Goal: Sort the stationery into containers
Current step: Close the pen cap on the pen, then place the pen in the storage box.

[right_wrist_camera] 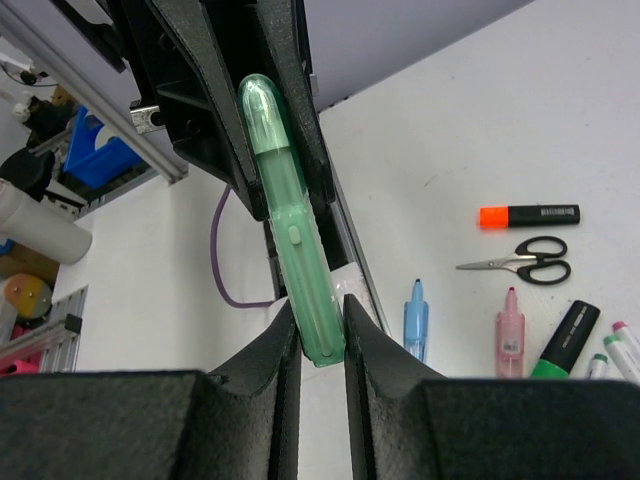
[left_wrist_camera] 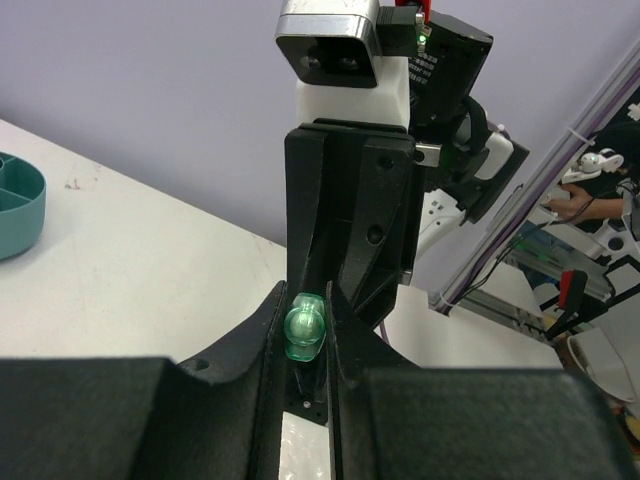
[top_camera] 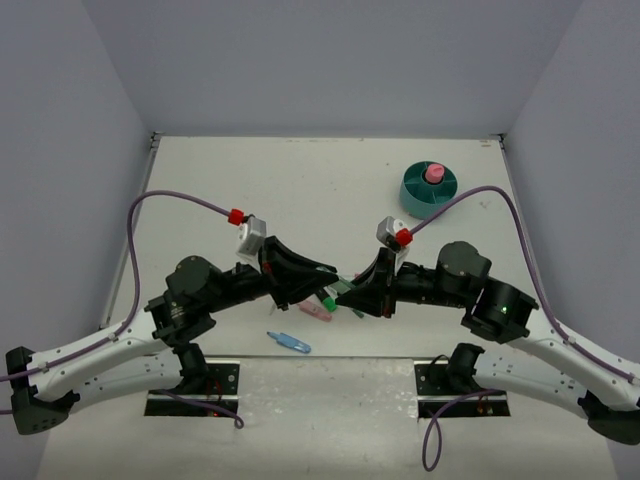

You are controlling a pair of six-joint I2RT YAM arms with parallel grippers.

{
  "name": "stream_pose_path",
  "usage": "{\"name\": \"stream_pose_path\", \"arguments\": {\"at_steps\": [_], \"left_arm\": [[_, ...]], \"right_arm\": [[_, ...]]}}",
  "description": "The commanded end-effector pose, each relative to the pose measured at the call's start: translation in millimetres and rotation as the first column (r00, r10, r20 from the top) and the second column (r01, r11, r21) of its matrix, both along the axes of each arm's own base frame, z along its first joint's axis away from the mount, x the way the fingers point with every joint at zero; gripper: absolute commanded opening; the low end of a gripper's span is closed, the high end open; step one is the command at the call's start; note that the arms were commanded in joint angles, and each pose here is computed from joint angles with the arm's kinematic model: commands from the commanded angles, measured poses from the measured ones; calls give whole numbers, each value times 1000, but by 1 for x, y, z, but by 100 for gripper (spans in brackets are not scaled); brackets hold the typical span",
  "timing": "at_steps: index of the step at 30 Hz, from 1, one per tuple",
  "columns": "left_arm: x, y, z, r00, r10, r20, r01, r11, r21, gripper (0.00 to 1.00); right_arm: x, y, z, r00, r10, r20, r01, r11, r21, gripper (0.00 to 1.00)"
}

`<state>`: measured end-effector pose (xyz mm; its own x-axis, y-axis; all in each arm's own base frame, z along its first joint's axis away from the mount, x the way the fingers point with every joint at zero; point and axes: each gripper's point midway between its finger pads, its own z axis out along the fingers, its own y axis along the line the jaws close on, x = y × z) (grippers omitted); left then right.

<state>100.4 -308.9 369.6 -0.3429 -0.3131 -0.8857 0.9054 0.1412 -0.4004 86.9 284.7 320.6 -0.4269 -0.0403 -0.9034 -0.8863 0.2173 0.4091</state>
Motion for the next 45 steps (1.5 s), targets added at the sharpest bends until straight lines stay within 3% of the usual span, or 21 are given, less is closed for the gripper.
{"name": "stream_pose_path", "arguments": {"at_steps": [1, 9, 12, 15, 17, 21, 26, 28, 30, 32, 34, 39, 42, 45], "left_arm": [[-10, -1, -22, 998, -48, 39, 44, 995, 91, 0], [-4, -3, -28, 999, -22, 31, 19, 995, 102, 0], [17, -1, -31, 995, 95, -12, -93, 990, 107, 0], [43, 2, -32, 970, 234, -65, -224, 965, 132, 0], [65, 7, -30, 931, 350, -100, -335, 932, 141, 0], [102, 3, -36, 852, 511, -116, -491, 855, 167, 0], [156, -32, -56, 765, 632, -126, -595, 767, 238, 0], [178, -57, -41, 767, 625, -146, -590, 776, 221, 0], [200, -88, -61, 778, 609, -154, -560, 783, 269, 0], [224, -109, -36, 786, 602, -141, -562, 791, 243, 0], [256, -134, -64, 774, 625, -104, -572, 760, 308, 0], [334, -167, -87, 733, 679, -43, -635, 705, 317, 0], [360, -184, -87, 761, 648, 3, -628, 736, 253, 0], [382, -202, -107, 762, 644, 64, -637, 729, 249, 0]], "right_arm": [[33, -10, 10, 984, -176, 37, 175, 984, 27, 0], [36, -12, 5, 979, -201, 27, 200, 980, 20, 2], [39, -16, 2, 972, -234, 7, 234, 972, 11, 72], [45, -28, -5, 950, -310, -25, 310, 951, -22, 99], [54, -45, -16, 905, -420, -75, 414, 907, -79, 99], [67, -96, -29, 750, -652, -113, 628, 755, -191, 99], [72, -180, -4, 475, -862, -177, 858, 498, -122, 99], [66, -194, 3, 457, -870, -187, 872, 480, -101, 99], [61, -205, 9, 445, -872, -203, 880, 468, -80, 99], [56, -213, 9, 444, -873, -203, 881, 466, -78, 99], [50, -218, 5, 460, -868, -187, 871, 482, -93, 99], [37, -216, 0, 523, -828, -200, 832, 548, -90, 99], [31, -216, -1, 559, -806, -196, 810, 581, -77, 99], [24, -216, 0, 586, -784, -203, 792, 608, -60, 99]]}}
